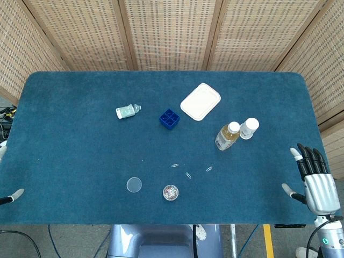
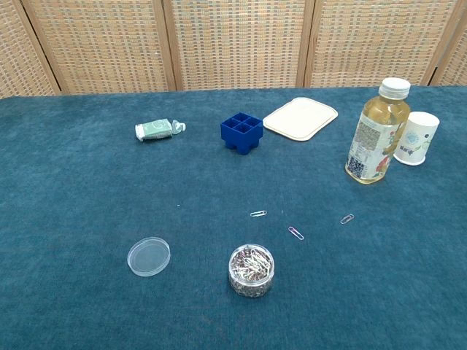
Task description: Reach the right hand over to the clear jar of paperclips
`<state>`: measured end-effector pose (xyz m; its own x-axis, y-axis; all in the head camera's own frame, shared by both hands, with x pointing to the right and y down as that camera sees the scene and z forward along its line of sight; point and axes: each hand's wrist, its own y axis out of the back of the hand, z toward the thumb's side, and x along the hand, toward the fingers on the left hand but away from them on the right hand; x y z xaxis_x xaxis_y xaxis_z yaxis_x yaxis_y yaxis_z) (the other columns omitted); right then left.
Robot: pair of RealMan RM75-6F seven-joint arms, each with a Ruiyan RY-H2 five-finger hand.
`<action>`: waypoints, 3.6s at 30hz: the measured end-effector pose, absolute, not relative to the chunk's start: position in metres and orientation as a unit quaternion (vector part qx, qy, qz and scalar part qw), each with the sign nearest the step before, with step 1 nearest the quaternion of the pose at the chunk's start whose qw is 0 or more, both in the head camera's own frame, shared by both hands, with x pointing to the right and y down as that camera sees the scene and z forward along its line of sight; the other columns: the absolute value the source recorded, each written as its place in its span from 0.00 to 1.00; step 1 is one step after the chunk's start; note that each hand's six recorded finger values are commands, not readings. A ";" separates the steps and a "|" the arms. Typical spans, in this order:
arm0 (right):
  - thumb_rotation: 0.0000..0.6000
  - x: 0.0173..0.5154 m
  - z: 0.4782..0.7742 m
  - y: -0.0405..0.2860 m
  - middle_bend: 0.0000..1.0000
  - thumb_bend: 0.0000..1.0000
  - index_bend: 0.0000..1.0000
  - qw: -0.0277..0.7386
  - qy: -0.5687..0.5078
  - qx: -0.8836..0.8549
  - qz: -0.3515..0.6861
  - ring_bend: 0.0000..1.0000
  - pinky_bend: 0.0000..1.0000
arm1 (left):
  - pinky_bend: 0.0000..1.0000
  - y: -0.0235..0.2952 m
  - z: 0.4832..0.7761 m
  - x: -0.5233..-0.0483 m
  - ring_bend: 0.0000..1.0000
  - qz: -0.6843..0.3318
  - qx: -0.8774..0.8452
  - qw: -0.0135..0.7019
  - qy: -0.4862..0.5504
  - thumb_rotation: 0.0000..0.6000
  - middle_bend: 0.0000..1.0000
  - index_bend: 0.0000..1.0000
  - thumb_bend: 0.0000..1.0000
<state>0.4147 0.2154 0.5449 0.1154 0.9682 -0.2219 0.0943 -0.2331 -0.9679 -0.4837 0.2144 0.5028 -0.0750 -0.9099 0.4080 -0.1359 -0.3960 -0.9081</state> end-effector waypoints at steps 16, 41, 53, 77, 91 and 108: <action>1.00 0.371 0.565 0.213 0.00 0.00 0.16 0.450 -0.380 -0.665 0.460 0.00 0.00 | 0.00 0.214 0.507 -0.478 0.00 -0.587 -0.601 0.331 0.431 1.00 0.00 0.00 0.03; 1.00 0.197 0.683 0.134 0.00 0.33 0.46 0.457 -0.150 -0.748 0.458 0.00 0.00 | 0.00 0.206 0.532 -0.484 0.00 -0.617 -0.595 0.311 0.411 1.00 0.00 0.00 0.03; 1.00 0.202 0.716 0.137 0.00 0.33 0.46 0.456 -0.115 -0.735 0.489 0.00 0.00 | 0.00 0.203 0.538 -0.482 0.00 -0.621 -0.596 0.307 0.405 1.00 0.00 0.00 0.03; 1.00 0.214 0.734 0.149 0.00 0.33 0.47 0.445 -0.097 -0.735 0.503 0.00 0.00 | 0.00 0.204 0.542 -0.480 0.00 -0.624 -0.597 0.308 0.399 1.00 0.00 0.00 0.03; 1.00 0.220 0.743 0.151 0.00 0.42 0.58 0.438 -0.096 -0.734 0.510 0.00 0.00 | 0.00 0.204 0.544 -0.481 0.00 -0.626 -0.596 0.307 0.398 1.00 0.00 0.00 0.03; 1.00 0.222 0.740 0.150 0.00 0.48 0.66 0.435 -0.110 -0.739 0.502 0.00 0.00 | 0.00 0.204 0.544 -0.479 0.00 -0.625 -0.598 0.307 0.397 1.00 0.00 0.00 0.03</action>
<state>0.2220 0.1501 0.7398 0.4707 0.6002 -0.6466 -0.2741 -0.5972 -0.7538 -0.4794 0.2038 0.5443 -0.0961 -0.8581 0.5045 -0.0911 -0.4971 -0.8629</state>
